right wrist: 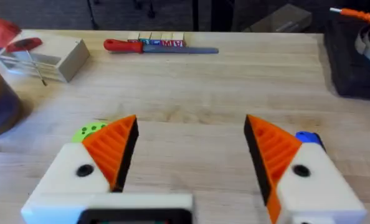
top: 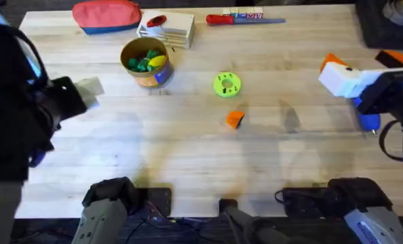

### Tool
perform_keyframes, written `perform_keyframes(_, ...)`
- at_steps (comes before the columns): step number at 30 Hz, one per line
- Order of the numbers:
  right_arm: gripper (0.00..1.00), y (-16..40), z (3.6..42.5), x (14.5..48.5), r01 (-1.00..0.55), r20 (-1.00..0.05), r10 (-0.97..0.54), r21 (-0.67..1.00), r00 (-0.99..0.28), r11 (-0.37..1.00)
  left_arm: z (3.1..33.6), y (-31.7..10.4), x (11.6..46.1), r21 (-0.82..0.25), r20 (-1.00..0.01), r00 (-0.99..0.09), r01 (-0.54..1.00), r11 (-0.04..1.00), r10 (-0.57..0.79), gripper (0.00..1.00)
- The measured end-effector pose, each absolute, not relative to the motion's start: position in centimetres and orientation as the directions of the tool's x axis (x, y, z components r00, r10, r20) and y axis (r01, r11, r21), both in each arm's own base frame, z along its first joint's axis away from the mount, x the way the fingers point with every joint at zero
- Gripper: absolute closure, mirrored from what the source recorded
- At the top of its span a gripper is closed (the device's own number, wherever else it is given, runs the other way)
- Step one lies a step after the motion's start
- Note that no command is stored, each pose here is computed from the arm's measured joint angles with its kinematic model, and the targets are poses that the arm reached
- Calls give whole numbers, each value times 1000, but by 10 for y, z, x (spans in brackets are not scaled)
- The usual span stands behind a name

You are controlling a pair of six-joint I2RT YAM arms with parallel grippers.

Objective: Pick up the gripper from the table and insert it into the empty holder that is missing its gripper. Then pick up a screw, insert it into the mounting hole, and use the screwdriver to tighten it. Finally, clean up the table by picking up the vegetable and placing it into the bucket.

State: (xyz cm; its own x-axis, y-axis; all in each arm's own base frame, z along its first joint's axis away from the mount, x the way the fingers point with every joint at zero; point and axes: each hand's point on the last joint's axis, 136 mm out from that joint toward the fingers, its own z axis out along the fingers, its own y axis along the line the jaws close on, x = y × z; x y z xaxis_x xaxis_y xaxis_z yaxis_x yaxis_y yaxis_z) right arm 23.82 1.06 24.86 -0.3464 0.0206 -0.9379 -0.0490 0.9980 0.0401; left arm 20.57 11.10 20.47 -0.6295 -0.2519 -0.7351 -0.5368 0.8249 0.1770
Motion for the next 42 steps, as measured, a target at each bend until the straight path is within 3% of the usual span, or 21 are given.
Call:
perform_keyframes(8,10,11,250,238,-49,-935,21,40,-353,998,191,180,182,201,-689,-564,-753,627,-456,16)
perform_keyframes(14,10,11,250,238,-49,-936,20,40,-352,998,177,194,178,198,-650,-557,-781,592,-518,41)
perform_keyframes(19,10,11,251,239,-50,-937,17,37,-349,998,177,190,189,151,-662,-545,-769,622,-514,838)
perform_keyframes(20,9,11,251,239,-50,-937,17,37,-349,998,178,188,191,147,-664,-549,-762,631,-508,950)
perform_keyframes(21,10,11,251,239,-50,-937,17,37,-349,998,179,183,194,138,-666,-555,-748,649,-498,938)
perform_keyframes(26,10,11,251,239,-50,-937,17,37,-349,998,190,117,222,70,-689,-634,-540,839,-350,125)
perform_keyframes(27,10,11,251,238,-50,-937,17,37,-349,998,192,101,224,58,-691,-650,-487,871,-318,51)
perform_keyframes(30,10,11,251,238,-50,-937,17,37,-350,998,199,40,227,0,-703,-689,-245,969,-174,13)
perform_keyframes(33,10,11,251,238,-50,-936,17,37,-351,998,214,-21,226,-80,-750,-660,20,997,-47,13)
perform_keyframes(38,10,11,250,238,-50,-936,17,37,-351,998,243,-102,215,-142,-827,-553,380,914,101,13)
perform_keyframes(42,10,11,250,238,-50,-936,17,37,-352,998,267,-145,206,-160,-882,-452,552,818,133,13)
